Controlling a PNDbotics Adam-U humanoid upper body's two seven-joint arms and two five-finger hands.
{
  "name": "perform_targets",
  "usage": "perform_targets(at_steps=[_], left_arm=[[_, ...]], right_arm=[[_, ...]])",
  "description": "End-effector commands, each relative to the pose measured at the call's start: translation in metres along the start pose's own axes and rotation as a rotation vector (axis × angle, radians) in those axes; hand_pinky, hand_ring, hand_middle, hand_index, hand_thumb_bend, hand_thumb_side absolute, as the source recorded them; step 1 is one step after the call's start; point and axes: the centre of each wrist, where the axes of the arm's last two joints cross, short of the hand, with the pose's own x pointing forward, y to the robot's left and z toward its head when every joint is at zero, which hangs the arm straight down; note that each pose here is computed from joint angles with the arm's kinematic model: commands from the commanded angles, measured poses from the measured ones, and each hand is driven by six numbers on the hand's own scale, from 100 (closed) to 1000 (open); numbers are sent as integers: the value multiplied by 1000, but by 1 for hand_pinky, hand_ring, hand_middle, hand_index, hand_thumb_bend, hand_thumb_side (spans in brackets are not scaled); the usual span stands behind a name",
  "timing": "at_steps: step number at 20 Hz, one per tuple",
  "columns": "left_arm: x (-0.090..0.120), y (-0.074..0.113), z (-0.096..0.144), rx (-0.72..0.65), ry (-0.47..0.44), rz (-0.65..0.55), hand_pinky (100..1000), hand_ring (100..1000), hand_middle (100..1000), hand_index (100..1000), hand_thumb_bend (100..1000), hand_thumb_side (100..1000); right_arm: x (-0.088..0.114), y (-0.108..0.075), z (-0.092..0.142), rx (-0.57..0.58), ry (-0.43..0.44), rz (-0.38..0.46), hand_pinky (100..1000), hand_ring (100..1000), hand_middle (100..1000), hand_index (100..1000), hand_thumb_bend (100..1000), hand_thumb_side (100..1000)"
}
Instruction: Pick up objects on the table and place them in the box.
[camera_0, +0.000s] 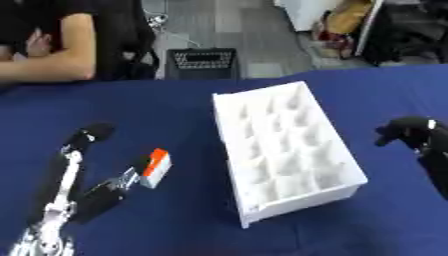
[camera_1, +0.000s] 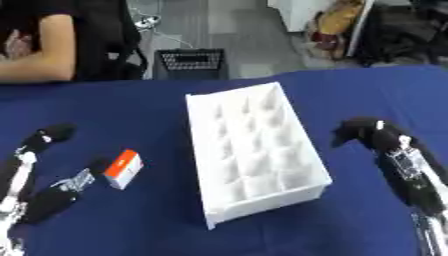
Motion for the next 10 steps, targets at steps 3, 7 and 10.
perform_targets(at_steps=[3,7,10], left_arm=[[-1,-3,-3,-51,-2,-50,1000,849,840,857,677,656],[-3,-5,-3,-56,10,-57,1000,849,840,857,676,657],[-4,-6,-2,-60,23,-57,1000,849,840,856,668,667]], right_arm=[[4,-3,-2,4,-13,18,849,632,658,795,100,918],[4,-3,-1,5,-12,18,849,633,658,795,100,919],[4,-3,-1,4,-12,18,849,633,658,795,100,919]])
